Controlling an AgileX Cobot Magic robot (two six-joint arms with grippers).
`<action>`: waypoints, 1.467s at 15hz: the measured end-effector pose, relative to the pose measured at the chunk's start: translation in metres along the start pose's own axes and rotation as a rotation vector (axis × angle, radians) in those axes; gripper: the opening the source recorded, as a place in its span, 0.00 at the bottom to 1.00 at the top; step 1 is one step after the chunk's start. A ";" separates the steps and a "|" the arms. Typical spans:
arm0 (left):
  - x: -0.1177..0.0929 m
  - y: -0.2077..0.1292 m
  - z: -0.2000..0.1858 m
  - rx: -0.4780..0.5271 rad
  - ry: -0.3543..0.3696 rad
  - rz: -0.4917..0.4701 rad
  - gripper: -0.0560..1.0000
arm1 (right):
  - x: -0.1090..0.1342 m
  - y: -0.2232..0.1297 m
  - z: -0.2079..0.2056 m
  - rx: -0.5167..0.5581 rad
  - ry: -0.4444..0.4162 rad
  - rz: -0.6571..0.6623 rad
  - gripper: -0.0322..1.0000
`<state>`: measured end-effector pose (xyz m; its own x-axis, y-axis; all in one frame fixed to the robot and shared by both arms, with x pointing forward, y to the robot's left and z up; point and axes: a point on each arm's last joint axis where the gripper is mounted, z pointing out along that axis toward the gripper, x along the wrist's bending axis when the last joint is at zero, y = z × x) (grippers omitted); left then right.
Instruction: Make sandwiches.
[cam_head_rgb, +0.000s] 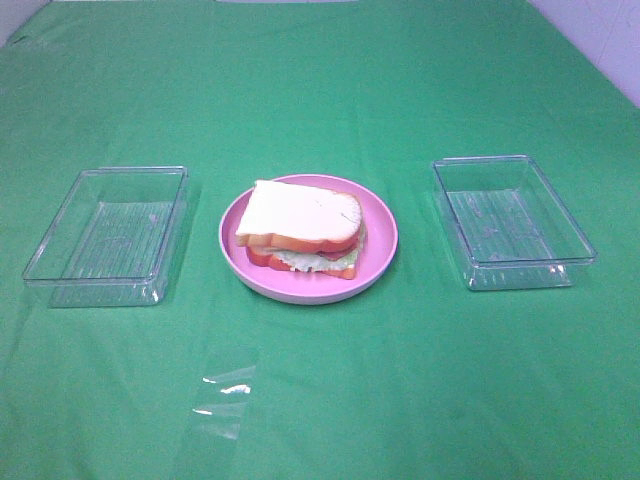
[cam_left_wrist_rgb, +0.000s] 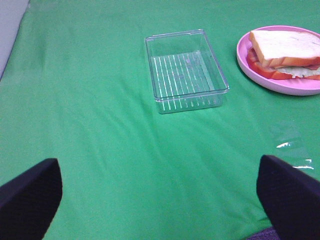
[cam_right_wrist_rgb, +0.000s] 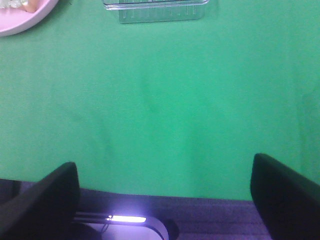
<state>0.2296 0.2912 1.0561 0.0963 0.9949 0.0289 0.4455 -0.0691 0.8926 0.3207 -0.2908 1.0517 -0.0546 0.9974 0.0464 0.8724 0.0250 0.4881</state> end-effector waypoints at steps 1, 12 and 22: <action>0.000 0.000 0.000 0.000 0.000 0.000 0.98 | 0.000 -0.009 -0.003 -0.028 0.001 -0.002 0.89; 0.000 0.000 0.000 0.000 0.000 0.000 0.98 | 0.000 -0.095 -0.033 -0.349 0.005 -0.025 0.89; 0.000 0.000 0.000 0.000 0.000 0.000 0.98 | -0.002 -0.090 -0.024 -0.394 -0.023 -0.028 0.89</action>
<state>0.2296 0.2912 1.0561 0.0963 0.9949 0.0289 0.4455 -0.0691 0.8926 0.2303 -0.2971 1.0288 -0.0606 0.9981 0.0109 0.6177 0.0289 0.7859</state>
